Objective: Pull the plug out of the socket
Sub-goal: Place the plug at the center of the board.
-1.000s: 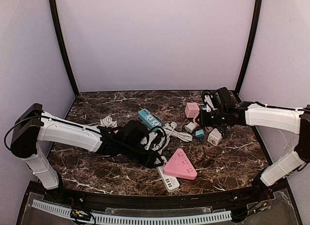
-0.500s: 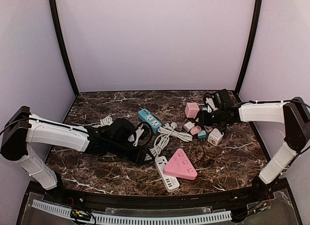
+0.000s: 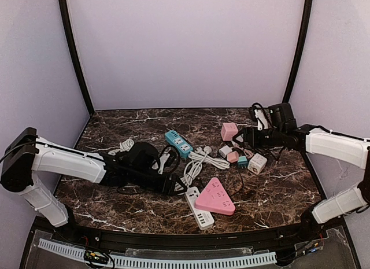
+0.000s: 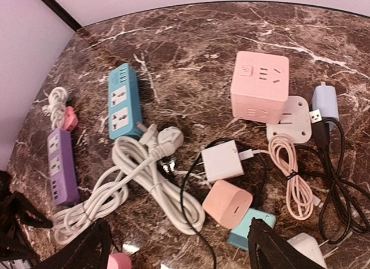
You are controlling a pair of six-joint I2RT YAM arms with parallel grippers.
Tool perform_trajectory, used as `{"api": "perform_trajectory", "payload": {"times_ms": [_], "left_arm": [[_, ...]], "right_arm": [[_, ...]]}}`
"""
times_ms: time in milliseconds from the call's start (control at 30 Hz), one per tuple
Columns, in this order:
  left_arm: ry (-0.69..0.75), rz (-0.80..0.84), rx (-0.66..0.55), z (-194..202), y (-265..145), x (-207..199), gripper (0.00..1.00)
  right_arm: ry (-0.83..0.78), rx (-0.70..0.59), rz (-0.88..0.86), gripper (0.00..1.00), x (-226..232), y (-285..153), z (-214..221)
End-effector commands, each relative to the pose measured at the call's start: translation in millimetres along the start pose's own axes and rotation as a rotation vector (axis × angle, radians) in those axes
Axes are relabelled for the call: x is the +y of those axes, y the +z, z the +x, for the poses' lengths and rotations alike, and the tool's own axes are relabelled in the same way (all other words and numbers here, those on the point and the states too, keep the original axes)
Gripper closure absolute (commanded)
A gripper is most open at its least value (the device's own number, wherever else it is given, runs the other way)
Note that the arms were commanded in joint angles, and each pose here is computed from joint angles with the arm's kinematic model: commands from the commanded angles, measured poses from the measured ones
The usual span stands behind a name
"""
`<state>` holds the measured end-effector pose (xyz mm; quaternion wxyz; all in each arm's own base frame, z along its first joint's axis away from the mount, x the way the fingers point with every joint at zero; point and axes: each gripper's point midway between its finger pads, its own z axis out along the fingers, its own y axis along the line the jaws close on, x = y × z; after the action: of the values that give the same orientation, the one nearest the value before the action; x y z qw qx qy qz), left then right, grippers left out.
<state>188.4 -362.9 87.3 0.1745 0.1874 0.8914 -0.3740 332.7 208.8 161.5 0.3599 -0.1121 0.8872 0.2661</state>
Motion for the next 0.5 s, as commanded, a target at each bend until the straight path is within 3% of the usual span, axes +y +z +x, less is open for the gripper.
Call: {"api": "perform_trajectory", "payload": {"times_ms": [0, 133, 467], "left_arm": [[-0.031, 0.062, 0.0, -0.2, 4.4, -6.9, 0.38], [-0.048, 0.088, 0.02, 3.2, 13.2, -8.4, 0.47], [-0.065, 0.082, 0.039, 9.3, 18.1, -2.9, 0.49]], "right_arm": [[0.011, 0.105, -0.169, 0.2, 32.4, -15.2, 42.7], [0.062, 0.204, -0.31, 0.21, 60.9, -19.5, 87.1], [0.135, 0.357, -0.462, 0.26, 93.1, -17.0, 141.5]]}}
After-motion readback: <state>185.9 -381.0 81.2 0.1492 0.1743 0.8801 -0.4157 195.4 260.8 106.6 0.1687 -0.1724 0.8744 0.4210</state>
